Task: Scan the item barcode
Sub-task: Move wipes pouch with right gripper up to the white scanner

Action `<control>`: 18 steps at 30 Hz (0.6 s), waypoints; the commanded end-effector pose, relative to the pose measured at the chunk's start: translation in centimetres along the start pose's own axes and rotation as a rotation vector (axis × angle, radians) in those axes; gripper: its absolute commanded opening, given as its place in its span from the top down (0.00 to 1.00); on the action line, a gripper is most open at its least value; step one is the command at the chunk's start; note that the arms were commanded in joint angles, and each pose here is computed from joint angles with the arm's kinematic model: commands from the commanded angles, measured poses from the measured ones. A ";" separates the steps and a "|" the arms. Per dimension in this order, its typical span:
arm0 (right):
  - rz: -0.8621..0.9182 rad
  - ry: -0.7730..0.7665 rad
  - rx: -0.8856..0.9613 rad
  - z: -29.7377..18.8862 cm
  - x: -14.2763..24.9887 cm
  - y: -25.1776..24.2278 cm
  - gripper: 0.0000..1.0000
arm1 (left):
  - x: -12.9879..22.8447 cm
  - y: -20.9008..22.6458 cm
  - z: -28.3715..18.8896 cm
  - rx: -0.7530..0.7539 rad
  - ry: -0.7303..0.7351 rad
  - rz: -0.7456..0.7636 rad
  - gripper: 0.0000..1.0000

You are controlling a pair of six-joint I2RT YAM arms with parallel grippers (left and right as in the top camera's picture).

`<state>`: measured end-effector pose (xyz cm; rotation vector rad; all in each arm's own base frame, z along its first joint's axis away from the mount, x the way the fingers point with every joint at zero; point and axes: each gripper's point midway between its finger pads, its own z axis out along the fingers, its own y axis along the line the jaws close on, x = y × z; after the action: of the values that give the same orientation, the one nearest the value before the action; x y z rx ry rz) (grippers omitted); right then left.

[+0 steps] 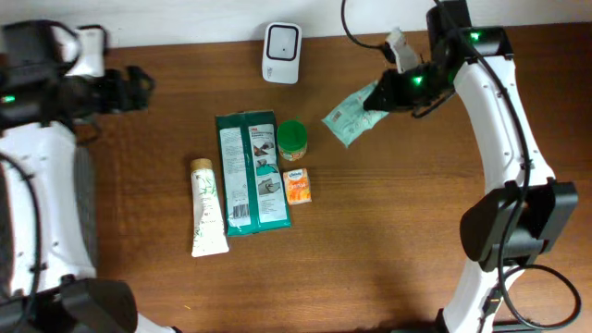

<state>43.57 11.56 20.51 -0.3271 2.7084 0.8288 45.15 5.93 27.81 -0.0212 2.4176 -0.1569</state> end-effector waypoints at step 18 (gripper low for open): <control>-1.261 -0.703 1.104 9.7 -23.6 9.4 0.96 | -1.1 3.7 -1.7 -0.043 -0.064 -0.052 0.01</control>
<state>63.69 27.56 27.53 -0.8832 1.4987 -0.5948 44.98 9.65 28.54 -0.1099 2.3779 -0.1355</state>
